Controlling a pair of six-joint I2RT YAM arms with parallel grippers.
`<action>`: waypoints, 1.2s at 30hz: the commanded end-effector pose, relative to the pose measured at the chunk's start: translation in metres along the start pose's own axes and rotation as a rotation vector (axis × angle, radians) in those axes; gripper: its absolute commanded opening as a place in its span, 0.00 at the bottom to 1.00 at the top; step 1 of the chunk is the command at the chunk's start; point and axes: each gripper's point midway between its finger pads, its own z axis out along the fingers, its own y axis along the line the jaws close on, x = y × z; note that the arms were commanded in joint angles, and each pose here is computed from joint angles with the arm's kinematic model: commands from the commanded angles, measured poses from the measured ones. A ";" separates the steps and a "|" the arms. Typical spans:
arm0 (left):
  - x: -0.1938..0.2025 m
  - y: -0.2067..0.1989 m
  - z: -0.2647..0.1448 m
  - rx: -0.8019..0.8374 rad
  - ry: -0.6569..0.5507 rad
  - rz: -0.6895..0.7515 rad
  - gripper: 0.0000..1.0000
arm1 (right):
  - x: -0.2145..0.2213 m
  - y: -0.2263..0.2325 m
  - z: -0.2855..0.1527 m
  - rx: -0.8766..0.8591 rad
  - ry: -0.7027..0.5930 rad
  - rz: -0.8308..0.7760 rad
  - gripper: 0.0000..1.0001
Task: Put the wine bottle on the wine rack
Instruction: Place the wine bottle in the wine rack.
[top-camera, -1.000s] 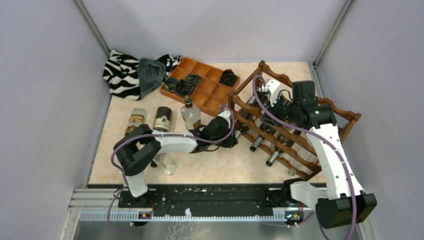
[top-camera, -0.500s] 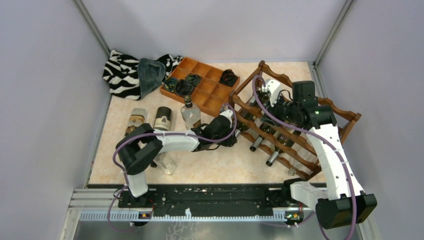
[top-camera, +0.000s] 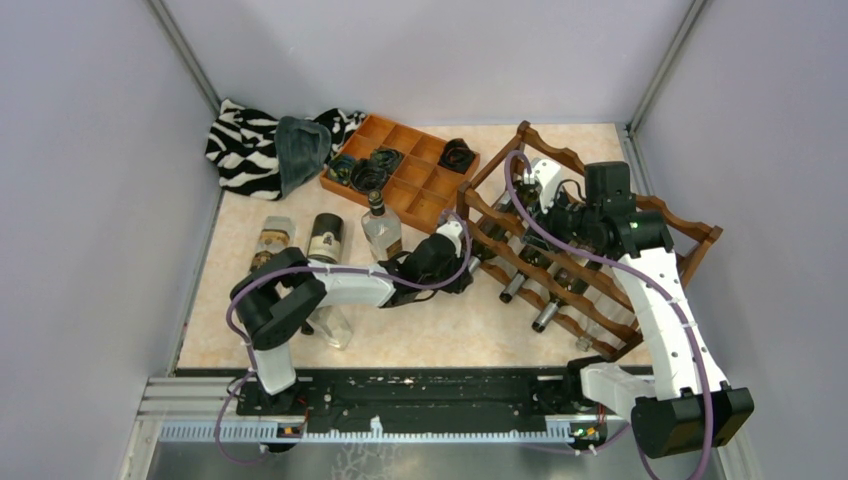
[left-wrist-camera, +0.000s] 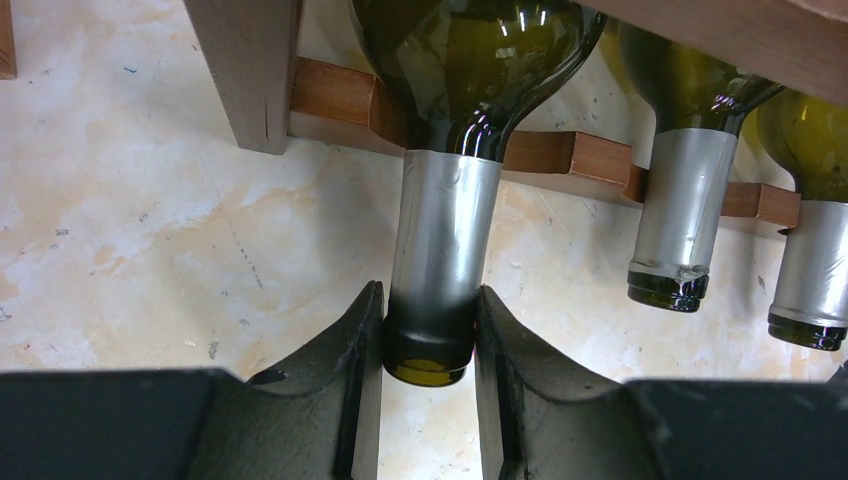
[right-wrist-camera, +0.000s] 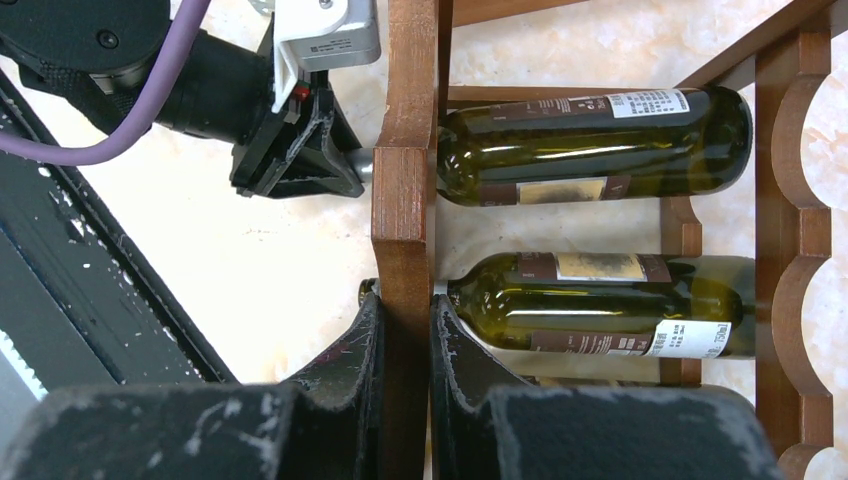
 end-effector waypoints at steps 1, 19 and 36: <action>-0.022 0.017 0.002 -0.030 -0.095 -0.040 0.00 | -0.007 0.013 0.002 -0.066 -0.065 -0.059 0.00; -0.041 -0.006 -0.007 0.074 -0.180 -0.010 0.00 | -0.007 0.013 0.003 -0.069 -0.070 -0.058 0.00; -0.051 -0.012 -0.004 0.017 -0.210 0.012 0.00 | -0.009 0.016 0.002 -0.078 -0.090 -0.060 0.00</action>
